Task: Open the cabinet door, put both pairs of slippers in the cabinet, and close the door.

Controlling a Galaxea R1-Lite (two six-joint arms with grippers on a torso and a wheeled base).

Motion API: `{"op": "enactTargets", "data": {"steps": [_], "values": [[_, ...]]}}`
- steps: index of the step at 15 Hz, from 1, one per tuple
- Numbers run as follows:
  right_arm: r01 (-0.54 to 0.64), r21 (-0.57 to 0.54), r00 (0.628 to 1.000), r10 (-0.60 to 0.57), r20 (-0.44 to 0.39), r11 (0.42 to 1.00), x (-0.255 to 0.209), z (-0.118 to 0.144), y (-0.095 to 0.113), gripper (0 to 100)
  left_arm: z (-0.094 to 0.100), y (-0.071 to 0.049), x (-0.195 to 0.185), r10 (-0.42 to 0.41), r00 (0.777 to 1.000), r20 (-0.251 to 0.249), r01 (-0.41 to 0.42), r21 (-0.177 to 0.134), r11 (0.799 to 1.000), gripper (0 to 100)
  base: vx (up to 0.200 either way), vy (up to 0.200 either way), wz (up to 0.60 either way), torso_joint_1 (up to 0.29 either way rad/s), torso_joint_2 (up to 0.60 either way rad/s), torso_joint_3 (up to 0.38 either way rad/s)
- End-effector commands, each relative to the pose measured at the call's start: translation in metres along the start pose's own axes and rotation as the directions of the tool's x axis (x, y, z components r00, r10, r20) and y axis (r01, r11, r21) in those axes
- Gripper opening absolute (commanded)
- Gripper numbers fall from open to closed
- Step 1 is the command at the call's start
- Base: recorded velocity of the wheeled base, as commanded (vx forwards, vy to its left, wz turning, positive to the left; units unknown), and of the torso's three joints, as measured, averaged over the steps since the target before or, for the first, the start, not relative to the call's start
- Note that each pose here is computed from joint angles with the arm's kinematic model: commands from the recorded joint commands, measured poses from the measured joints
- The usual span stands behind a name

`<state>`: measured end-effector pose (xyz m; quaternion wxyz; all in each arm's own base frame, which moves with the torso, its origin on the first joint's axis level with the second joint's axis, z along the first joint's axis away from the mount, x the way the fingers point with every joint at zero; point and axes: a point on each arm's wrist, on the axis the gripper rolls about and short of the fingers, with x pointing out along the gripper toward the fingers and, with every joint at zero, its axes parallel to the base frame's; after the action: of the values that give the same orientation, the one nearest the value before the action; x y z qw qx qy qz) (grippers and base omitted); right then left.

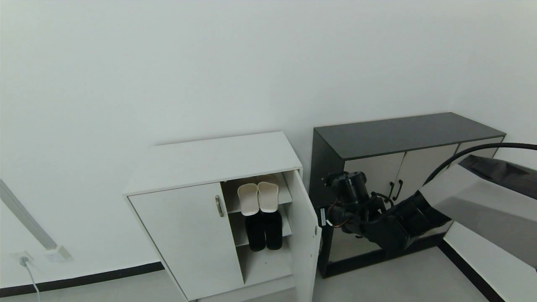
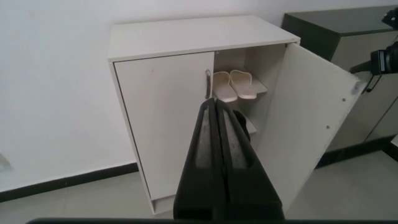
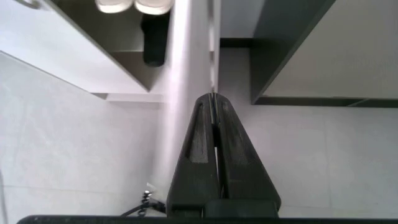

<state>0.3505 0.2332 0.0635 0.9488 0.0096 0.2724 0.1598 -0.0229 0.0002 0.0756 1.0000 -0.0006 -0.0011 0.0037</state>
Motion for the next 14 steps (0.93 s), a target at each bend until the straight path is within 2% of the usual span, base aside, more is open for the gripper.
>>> {"op": "enactTargets", "data": {"steps": [1,7,11,14], "values": [[-0.045,-0.013,0.999,0.045,0.017,0.999,-0.018,0.004,0.016,0,0.000,0.000,0.000,0.000,1.000,-0.001,0.000,-0.002,1.000,0,0.000,0.000,0.00,0.000,0.00,0.000],[-0.110,-0.091,0.992,0.115,0.058,0.990,-0.050,-0.019,0.026,0,0.000,0.000,0.000,0.002,1.000,-0.001,-0.002,-0.006,1.000,0,0.000,0.000,0.00,0.000,0.00,0.000],[-0.137,-0.104,0.986,0.146,0.085,0.985,-0.057,-0.019,0.034,0,0.000,0.000,0.000,0.002,1.000,-0.001,-0.002,-0.006,1.000,0,0.000,0.000,0.00,0.000,0.00,0.000],[-0.150,-0.112,0.983,0.160,0.085,0.982,-0.064,-0.020,0.037,0,0.000,0.000,0.000,0.000,1.000,-0.001,0.000,-0.006,1.000,0,0.000,0.000,0.60,0.002,0.00,0.005]]}}
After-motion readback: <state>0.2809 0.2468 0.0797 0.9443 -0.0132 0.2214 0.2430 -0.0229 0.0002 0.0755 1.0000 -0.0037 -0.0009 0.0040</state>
